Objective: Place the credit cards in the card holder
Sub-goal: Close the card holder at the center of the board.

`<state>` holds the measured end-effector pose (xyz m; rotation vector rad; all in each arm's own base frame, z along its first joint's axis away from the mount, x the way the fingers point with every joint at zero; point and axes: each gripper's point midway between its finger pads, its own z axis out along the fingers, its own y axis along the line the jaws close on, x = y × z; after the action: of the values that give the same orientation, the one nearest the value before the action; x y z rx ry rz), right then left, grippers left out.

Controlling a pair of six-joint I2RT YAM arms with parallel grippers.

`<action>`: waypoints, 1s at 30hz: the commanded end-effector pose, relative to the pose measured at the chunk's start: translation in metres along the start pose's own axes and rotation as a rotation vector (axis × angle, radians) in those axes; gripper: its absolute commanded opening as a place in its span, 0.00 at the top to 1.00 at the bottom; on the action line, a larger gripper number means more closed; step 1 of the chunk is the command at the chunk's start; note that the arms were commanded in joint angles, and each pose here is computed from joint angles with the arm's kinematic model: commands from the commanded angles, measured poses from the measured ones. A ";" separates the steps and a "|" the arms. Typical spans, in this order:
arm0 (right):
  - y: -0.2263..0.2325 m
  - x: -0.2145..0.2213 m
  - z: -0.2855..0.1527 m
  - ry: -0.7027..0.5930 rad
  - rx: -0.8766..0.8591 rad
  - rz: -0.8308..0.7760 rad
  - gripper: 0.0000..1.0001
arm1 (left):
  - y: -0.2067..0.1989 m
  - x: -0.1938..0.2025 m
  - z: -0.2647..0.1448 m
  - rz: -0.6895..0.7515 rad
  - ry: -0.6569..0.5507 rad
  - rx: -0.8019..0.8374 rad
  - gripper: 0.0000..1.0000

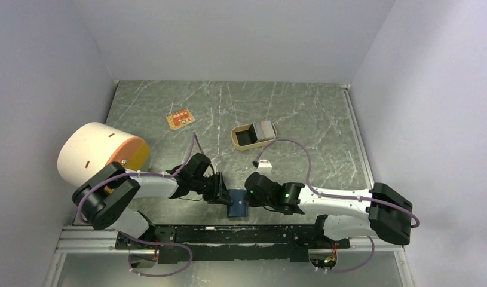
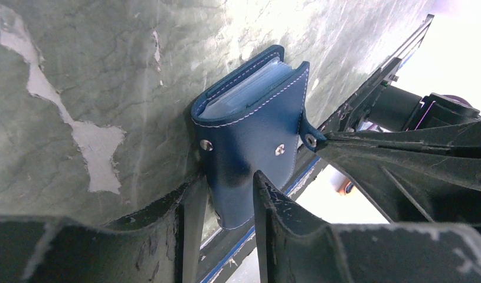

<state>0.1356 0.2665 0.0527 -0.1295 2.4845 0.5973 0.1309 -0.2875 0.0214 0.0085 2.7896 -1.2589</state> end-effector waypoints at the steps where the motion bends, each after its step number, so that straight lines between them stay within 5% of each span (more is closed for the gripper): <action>1: 0.016 0.001 0.005 0.010 -0.076 -0.015 1.00 | -0.008 -0.001 0.003 0.032 0.002 0.035 0.60; 30: 0.014 0.020 0.015 0.095 -0.032 -0.077 1.00 | -0.002 -0.001 0.006 0.028 0.003 0.015 0.62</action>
<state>0.1295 0.2834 0.0389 -0.2270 2.5219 0.6243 0.1312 -0.2893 0.0200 0.0151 2.7881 -1.2703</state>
